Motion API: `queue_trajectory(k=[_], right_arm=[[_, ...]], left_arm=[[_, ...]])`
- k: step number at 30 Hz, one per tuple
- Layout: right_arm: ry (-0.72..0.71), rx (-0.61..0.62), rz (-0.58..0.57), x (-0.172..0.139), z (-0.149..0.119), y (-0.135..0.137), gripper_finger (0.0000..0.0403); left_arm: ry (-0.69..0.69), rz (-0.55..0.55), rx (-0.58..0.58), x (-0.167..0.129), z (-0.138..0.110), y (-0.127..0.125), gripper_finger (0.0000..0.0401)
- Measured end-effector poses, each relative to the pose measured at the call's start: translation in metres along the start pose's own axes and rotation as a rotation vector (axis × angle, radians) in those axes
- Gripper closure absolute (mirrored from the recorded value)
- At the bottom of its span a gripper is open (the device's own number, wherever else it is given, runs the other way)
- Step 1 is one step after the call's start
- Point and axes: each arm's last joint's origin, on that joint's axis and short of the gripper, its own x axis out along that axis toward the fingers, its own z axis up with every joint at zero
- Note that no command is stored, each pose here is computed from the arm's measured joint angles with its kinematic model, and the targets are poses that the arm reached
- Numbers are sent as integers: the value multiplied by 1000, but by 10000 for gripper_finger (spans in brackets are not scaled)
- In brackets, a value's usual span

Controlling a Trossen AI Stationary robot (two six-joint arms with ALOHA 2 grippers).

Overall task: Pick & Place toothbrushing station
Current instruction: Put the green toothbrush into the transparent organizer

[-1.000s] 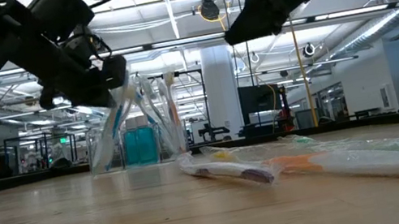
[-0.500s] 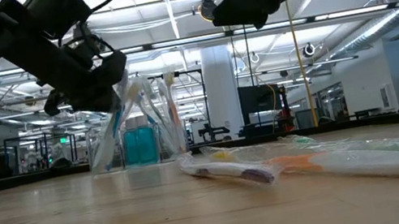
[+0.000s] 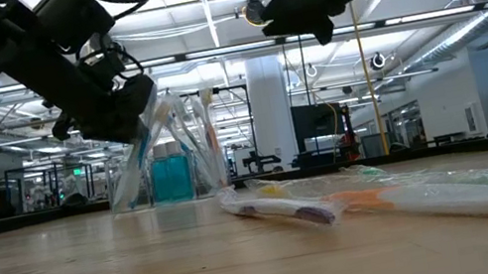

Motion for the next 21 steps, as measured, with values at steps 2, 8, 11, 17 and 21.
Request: queue_trajectory(k=[2, 8, 11, 17, 21], right_arm=[[22, 36, 1, 0, -2, 1, 257], [65, 56, 18, 0, -7, 8, 257], [55, 59, 20, 0, -6, 8, 257], [62, -47, 17, 0, -9, 7, 257], [94, -182, 20, -2, -30, 3, 257]], left_arm=[[3, 5, -7, 1, 1, 1, 276], [3, 28, -10, 6, 3, 5, 249], [18, 20, -9, 8, 4, 7, 220], [-12, 20, 32, 3, 12, 11, 176], [-29, 5, 11, -9, 22, 18, 172]])
